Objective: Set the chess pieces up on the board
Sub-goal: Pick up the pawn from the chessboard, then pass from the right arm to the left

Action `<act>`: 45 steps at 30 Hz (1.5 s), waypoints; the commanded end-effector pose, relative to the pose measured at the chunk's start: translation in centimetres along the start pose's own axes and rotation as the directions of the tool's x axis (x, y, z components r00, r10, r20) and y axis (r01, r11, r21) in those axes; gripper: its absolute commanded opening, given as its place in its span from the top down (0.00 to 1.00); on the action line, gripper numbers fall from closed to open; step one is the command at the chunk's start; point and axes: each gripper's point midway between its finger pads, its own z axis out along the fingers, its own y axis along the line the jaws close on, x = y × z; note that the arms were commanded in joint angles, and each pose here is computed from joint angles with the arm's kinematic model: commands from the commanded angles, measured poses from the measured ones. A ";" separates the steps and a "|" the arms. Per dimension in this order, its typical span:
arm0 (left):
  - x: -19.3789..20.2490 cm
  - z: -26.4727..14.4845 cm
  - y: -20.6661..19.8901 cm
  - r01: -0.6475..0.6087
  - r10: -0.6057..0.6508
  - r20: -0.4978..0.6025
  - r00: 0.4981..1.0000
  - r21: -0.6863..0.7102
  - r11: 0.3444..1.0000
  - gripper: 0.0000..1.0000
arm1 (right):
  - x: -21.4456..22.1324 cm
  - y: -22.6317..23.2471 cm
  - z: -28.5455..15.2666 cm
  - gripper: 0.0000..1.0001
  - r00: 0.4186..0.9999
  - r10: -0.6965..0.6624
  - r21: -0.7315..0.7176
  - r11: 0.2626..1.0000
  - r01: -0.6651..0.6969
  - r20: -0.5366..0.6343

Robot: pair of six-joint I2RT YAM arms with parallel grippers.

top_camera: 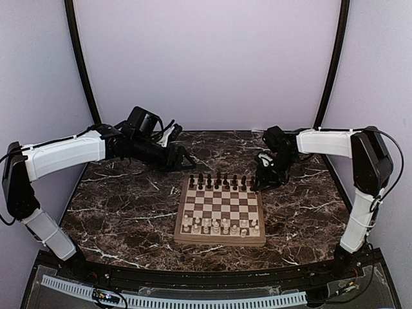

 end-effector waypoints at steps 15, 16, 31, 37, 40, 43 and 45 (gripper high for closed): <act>0.2 -1.3 -0.4 0.002 -0.002 0.021 1.000 0.006 1.000 0.25 | -0.7 -0.3 1.6 0.73 0.998 -0.063 0.097 0.993 0.065 -0.024; 0.2 -1.3 -0.4 0.003 -0.003 0.020 1.000 0.005 1.000 0.25 | -0.7 -0.3 1.6 0.75 0.997 -0.066 0.098 0.993 0.068 -0.026; -0.9 -2.1 -1.6 -0.031 0.028 0.064 0.998 0.038 0.999 0.25 | 1.2 1.6 -3.5 0.89 0.983 -0.171 0.033 0.985 0.169 0.065; -2.4 -1.8 -3.7 -0.042 0.032 0.080 0.996 0.132 0.990 0.26 | 2.9 7.7 -7.2 0.88 0.919 -0.326 -0.179 0.913 0.367 0.223; -3.0 -0.7 -5.0 -0.035 0.024 0.053 0.998 0.212 0.977 0.28 | 3.4 11.5 -8.4 0.88 0.866 -0.405 -0.236 0.847 0.476 0.292; -3.6 -0.5 -7.4 -0.055 0.050 0.024 0.998 0.310 0.949 0.30 | 3.5 14.4 -9.3 0.88 0.821 -0.455 -0.254 0.797 0.548 0.344; -3.5 -0.1 -8.4 -0.057 0.063 -0.006 0.998 0.358 0.932 0.31 | 3.5 15.7 -9.6 0.88 0.799 -0.482 -0.259 0.771 0.582 0.359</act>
